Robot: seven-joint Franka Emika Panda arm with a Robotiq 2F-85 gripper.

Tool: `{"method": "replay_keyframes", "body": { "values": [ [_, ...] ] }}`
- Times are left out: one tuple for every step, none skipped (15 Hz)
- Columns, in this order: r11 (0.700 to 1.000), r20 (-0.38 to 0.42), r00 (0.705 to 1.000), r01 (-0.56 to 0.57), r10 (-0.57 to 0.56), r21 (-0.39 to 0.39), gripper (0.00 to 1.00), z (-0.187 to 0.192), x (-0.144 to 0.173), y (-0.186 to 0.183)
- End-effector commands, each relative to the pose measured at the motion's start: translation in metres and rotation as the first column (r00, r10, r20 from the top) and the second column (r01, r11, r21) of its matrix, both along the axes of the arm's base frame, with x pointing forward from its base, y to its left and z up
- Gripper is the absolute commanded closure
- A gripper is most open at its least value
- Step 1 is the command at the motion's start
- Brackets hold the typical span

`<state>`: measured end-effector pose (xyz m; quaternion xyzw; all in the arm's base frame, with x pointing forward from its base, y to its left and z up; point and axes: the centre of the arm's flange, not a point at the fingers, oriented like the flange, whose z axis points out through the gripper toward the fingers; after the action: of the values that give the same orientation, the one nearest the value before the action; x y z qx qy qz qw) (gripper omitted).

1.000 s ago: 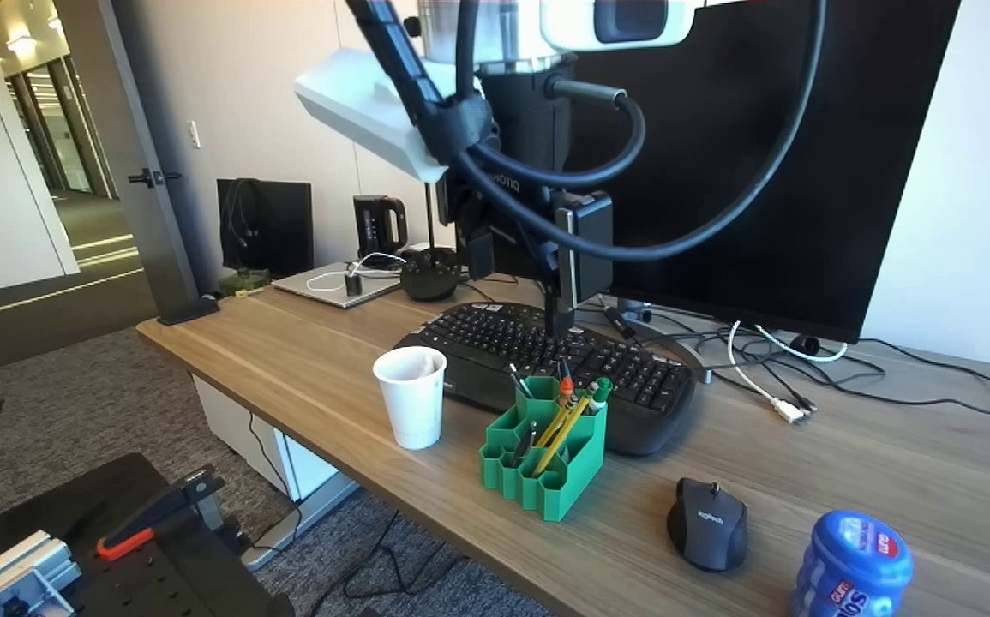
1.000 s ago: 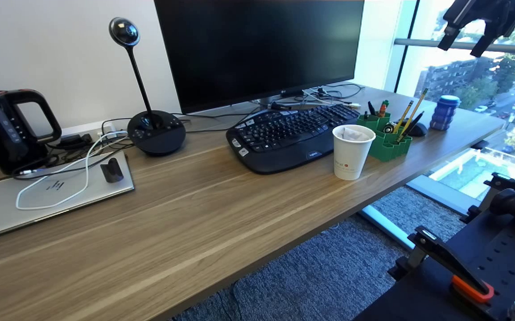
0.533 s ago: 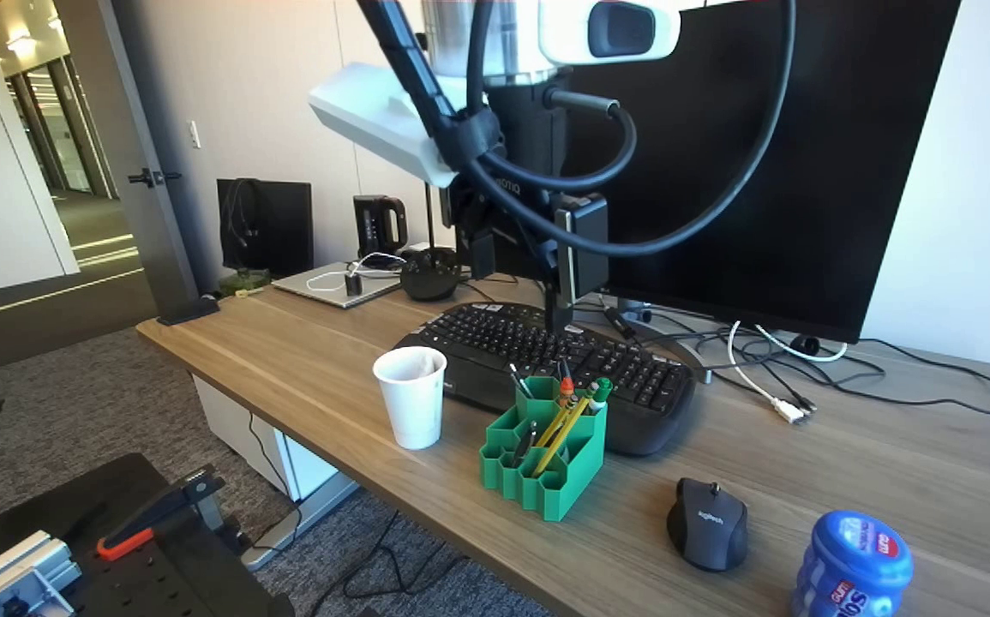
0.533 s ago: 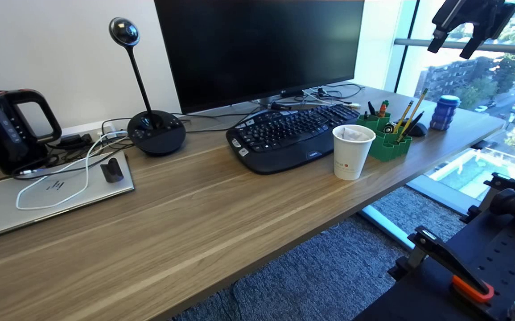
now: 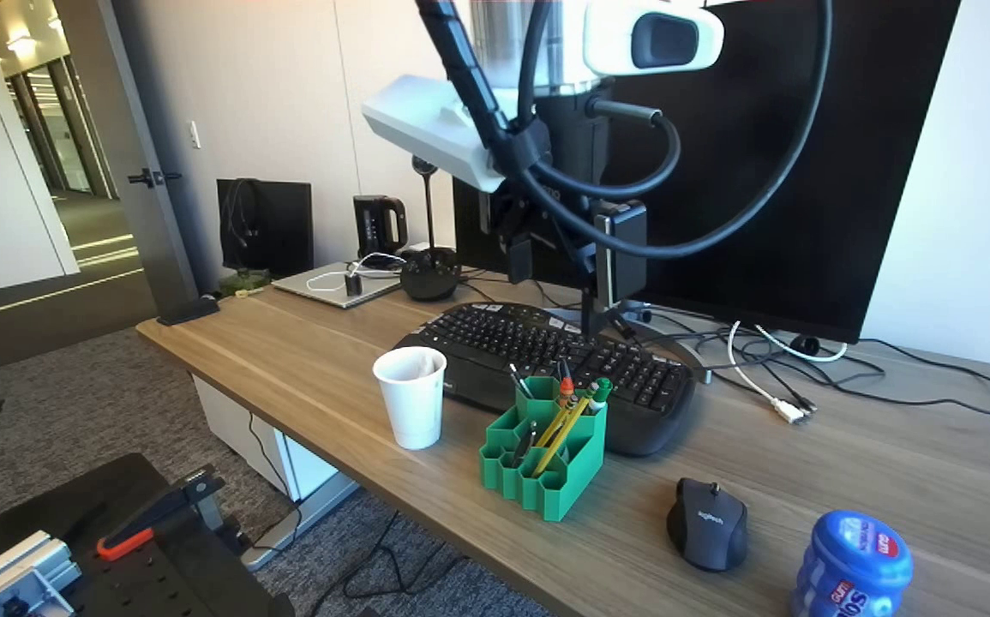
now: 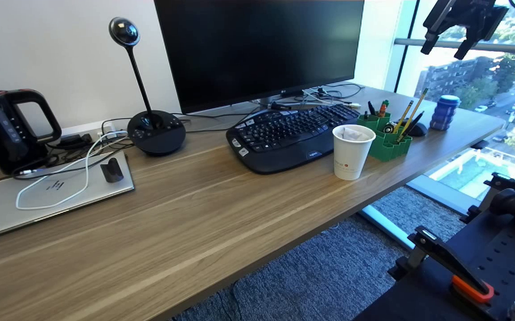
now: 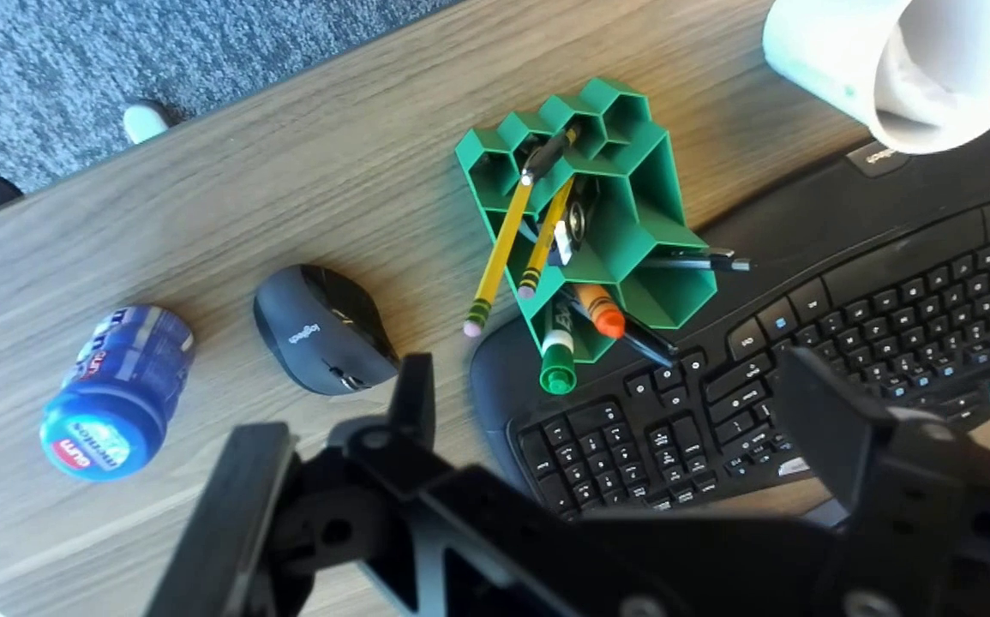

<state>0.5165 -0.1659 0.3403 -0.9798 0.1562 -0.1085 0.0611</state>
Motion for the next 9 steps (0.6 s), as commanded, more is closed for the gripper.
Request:
{"method": "replay_keyframes", "body": {
  "values": [
    [0.999,-0.017,0.999,0.045,-0.046,-0.018,0.0,0.011,0.007,-0.014],
    [0.998,-0.019,0.998,0.056,-0.056,-0.027,0.0,0.017,0.006,-0.021],
    [0.997,-0.035,0.997,0.071,-0.072,-0.018,0.0,0.024,0.003,-0.023],
    [0.995,-0.064,0.993,0.094,-0.096,-0.023,0.0,0.03,0.001,-0.027],
    [0.993,-0.096,0.989,0.109,-0.112,-0.036,0.0,0.034,-0.001,-0.03],
    [0.992,-0.112,0.986,0.122,-0.126,-0.045,0.0,0.037,-0.002,-0.034],
    [0.989,-0.134,0.981,0.137,-0.143,-0.052,0.0,0.039,-0.003,-0.036],
    [0.989,-0.143,0.979,0.14,-0.146,-0.05,0.0,0.042,-0.006,-0.037],
    [0.989,-0.143,0.978,0.145,-0.15,-0.041,0.0,0.047,-0.01,-0.034]
  ]
}}
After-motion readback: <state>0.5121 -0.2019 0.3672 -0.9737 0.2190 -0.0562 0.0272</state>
